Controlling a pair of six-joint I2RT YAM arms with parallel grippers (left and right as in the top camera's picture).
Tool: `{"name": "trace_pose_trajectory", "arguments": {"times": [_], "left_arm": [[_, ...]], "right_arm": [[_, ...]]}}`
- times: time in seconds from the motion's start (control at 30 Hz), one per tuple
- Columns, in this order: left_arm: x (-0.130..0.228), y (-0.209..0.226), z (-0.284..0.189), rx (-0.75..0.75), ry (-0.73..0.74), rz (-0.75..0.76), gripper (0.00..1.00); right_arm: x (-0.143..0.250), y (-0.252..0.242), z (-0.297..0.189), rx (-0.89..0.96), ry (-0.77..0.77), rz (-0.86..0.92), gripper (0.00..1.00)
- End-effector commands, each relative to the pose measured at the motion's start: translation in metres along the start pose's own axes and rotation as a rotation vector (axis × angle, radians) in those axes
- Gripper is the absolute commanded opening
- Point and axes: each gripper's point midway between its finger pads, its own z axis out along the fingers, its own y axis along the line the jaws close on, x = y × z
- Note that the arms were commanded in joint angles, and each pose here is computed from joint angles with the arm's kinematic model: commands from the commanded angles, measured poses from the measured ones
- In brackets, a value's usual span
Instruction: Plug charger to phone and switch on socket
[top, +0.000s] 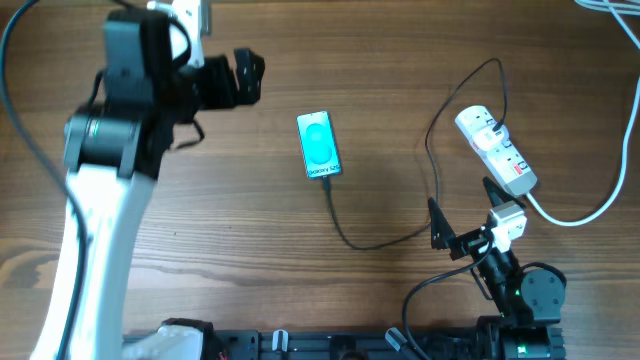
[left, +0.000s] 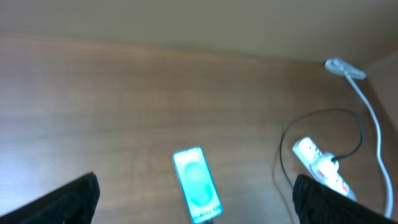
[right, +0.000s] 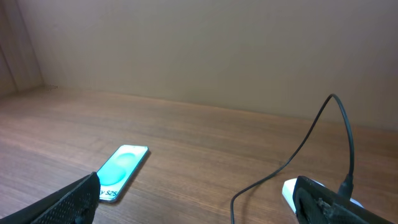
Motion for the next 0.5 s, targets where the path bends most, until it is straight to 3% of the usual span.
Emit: {"name": "trace_pose_trajectory", "arguments": {"times": [0.0,0.3,0.47], "left_arm": [[0.013,0.010,-0.043,-0.031,-0.198,0.114,1.00],[0.134,0.049,-0.056,-0.034,-0.535,0.208,1.00],[0.174,0.066,-0.045,-0.058,-0.617,0.215,1.00]], "right_arm": [[-0.002,-0.002,0.000,0.012,-0.010,0.012,1.00],[-0.002,-0.002,0.000,0.012,-0.010,0.012,1.00],[-0.002,-0.002,0.000,0.012,-0.010,0.012,1.00]]}}
